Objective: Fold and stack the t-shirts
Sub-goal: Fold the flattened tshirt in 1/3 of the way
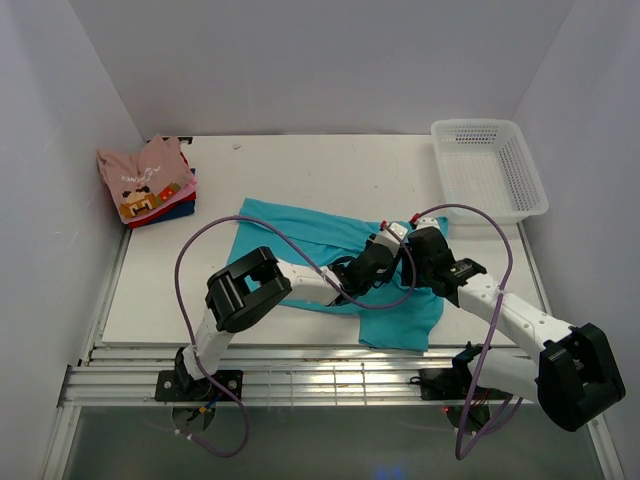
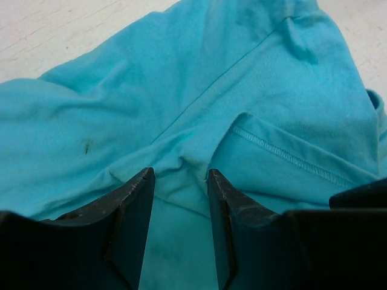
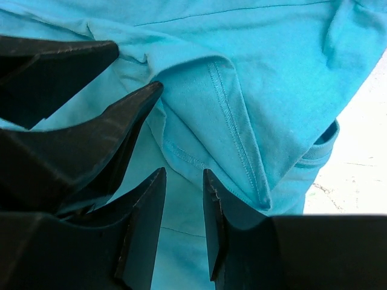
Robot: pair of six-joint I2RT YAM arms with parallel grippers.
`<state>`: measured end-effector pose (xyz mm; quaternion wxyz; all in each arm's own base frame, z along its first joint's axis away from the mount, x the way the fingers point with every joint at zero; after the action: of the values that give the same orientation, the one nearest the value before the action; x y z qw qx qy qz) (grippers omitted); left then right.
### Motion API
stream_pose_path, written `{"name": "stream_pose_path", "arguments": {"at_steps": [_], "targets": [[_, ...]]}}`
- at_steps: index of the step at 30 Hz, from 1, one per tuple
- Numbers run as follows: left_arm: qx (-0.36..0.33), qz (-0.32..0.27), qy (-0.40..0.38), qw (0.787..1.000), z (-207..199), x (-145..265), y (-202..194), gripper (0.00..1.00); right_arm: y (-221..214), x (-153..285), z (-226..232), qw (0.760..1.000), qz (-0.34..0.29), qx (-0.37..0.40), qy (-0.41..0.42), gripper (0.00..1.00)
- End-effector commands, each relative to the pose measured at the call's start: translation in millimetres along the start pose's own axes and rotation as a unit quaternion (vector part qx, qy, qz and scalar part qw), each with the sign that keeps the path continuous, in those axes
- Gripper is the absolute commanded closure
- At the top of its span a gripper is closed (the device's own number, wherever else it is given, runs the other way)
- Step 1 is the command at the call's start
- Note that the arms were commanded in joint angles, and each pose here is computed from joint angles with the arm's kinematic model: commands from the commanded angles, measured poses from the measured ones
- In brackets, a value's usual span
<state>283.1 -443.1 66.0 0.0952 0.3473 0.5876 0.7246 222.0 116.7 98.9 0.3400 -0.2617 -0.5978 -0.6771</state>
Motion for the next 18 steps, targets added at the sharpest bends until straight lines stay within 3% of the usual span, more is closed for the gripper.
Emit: {"name": "stream_pose_path", "arguments": {"at_steps": [1, 18], "targets": [[0.006, -0.034, 0.008, 0.999, 1.6, 26.6, 34.6, 0.49, 7.3, 1.5, 6.7, 1.0, -0.023, 0.0, 0.02, 0.63], [0.021, -0.016, 0.044, 0.999, 12.7, 83.7, 5.3, 0.49, 8.9, 8.1, 6.9, 0.999, -0.035, -0.006, 0.029, 0.62]]}}
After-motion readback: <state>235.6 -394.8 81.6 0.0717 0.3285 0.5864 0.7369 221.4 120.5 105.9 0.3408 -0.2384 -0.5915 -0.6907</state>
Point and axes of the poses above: each gripper's point midway between its finger pads, its own x axis back along the fingers, its own z axis along the line the jaws close on, y = z × x, the point moved 4 cm from there along x, back along the fingers, and after that the axes turned 6 degrees about -x, right-handed, at the moved point
